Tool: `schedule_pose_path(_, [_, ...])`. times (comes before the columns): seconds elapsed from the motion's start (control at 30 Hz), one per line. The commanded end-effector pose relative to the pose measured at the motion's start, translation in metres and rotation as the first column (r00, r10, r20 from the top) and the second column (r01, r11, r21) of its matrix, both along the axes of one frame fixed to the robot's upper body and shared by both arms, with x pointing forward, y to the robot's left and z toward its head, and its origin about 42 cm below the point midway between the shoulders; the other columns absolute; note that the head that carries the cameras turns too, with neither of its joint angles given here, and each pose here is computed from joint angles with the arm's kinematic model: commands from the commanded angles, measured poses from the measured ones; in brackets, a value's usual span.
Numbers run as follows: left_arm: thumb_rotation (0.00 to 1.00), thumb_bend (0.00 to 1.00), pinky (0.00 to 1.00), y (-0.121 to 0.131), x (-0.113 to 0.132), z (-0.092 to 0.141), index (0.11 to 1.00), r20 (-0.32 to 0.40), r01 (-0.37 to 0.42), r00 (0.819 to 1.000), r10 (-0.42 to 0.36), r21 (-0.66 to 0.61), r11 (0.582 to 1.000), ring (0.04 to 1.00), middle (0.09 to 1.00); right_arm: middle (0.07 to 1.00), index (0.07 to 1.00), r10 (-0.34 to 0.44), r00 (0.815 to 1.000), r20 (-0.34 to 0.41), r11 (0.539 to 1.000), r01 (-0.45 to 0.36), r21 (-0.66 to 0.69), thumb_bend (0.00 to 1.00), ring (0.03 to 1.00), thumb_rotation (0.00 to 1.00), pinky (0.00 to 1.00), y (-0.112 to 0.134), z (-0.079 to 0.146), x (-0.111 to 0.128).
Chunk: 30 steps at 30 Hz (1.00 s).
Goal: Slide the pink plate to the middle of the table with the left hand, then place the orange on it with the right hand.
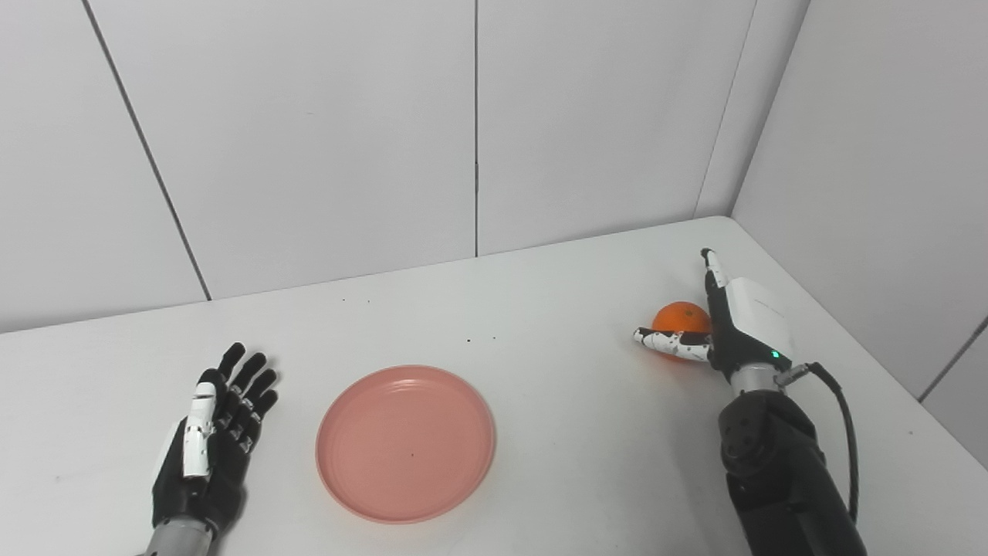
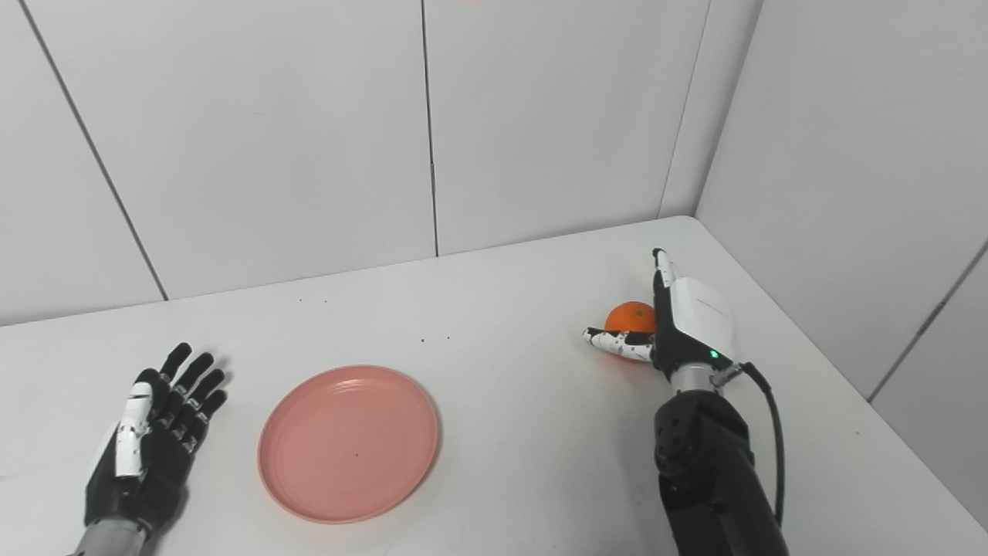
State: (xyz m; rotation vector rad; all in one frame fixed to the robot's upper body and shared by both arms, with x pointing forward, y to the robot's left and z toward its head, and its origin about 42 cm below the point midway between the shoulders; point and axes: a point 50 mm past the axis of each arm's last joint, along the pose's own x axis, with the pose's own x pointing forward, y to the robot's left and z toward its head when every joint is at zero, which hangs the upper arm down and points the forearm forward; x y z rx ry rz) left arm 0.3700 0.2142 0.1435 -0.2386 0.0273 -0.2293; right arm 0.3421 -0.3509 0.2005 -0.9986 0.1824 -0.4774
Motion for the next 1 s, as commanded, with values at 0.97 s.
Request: schedule_pose_path(0.97, [1.00, 0.32, 0.97, 0.002, 0.002, -0.002, 0.936, 0.002, -0.001, 1.000, 0.001, 0.005, 1.000, 0.940, 0.942, 0.750, 0.838, 0.026, 0.994, -0.110, 0.999, -0.028, -0.017, 0.95, 0.670, 0.39, 0.51, -0.012, 0.020, 0.020])
